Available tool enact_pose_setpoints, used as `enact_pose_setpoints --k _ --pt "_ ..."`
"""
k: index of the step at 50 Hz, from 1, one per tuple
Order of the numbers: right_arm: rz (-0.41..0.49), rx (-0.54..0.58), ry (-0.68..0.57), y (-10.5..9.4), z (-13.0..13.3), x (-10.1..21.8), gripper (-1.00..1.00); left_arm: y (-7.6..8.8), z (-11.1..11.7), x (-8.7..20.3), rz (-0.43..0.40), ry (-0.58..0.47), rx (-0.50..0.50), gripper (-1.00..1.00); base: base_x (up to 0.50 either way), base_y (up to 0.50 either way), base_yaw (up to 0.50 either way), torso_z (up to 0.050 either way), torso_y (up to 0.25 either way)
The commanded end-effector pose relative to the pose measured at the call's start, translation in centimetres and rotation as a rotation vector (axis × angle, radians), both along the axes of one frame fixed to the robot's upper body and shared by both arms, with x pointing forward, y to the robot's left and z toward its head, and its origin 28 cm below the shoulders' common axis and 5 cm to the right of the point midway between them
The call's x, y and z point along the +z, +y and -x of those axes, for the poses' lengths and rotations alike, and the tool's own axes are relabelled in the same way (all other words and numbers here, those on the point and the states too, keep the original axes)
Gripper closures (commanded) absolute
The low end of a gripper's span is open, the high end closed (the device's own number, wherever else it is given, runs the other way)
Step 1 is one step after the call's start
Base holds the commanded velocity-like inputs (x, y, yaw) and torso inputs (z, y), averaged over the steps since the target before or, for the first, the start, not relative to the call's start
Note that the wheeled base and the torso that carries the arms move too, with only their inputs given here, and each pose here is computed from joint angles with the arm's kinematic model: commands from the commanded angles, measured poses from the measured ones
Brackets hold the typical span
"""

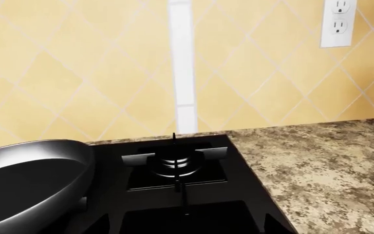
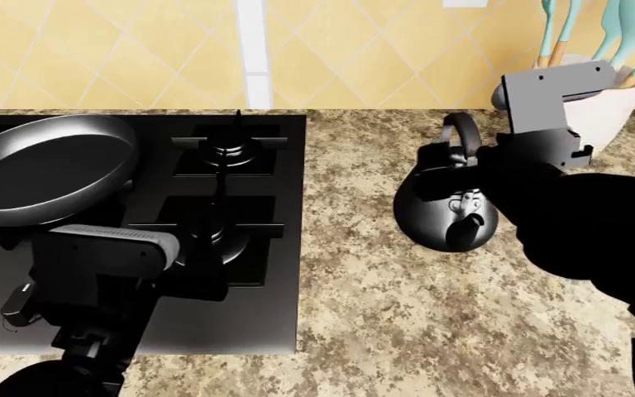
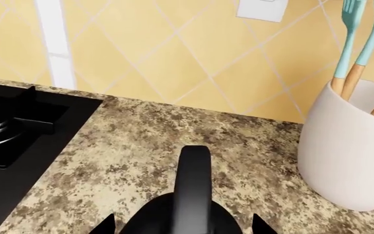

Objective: Pick the kettle from the counter and place it on a stove burner. Then turn the burner on.

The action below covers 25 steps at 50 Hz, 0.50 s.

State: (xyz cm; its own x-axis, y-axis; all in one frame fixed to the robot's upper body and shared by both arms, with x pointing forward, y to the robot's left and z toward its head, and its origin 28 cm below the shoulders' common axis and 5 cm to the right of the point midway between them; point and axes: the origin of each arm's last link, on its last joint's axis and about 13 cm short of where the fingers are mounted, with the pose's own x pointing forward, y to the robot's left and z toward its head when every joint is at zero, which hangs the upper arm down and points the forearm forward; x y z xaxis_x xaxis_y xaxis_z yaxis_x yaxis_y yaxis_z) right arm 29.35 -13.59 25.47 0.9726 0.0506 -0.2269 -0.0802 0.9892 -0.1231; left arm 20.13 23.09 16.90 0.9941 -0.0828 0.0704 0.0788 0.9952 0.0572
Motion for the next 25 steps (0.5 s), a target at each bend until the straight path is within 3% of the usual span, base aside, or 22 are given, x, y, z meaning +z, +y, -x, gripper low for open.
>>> enact_pose_setpoints --k 1,13,14,25 --pt "0.011 0.002 0.020 0.10 -0.73 -0.36 -1.00 -0.02 -0.15 -0.15 -0.001 0.005 -0.003 -1.00 0.00 0.00 0.00 0.000 0.000" --pt "0.010 -0.012 0.034 -0.24 -0.92 -1.26 -1.00 -0.03 -0.18 -0.28 -0.007 0.011 0.000 -1.00 0.00 0.00 0.00 0.000 0.000" --pt "0.011 -0.013 0.032 -0.25 -0.93 -1.27 1.00 -0.04 -0.18 -0.28 -0.007 0.011 -0.001 -1.00 0.00 0.00 0.00 0.000 0.000" --pt "0.017 -0.012 0.015 -0.35 -0.71 -0.99 1.00 -0.12 -0.08 -0.27 -0.013 0.011 -0.011 -1.00 0.00 0.00 0.00 0.000 0.000"
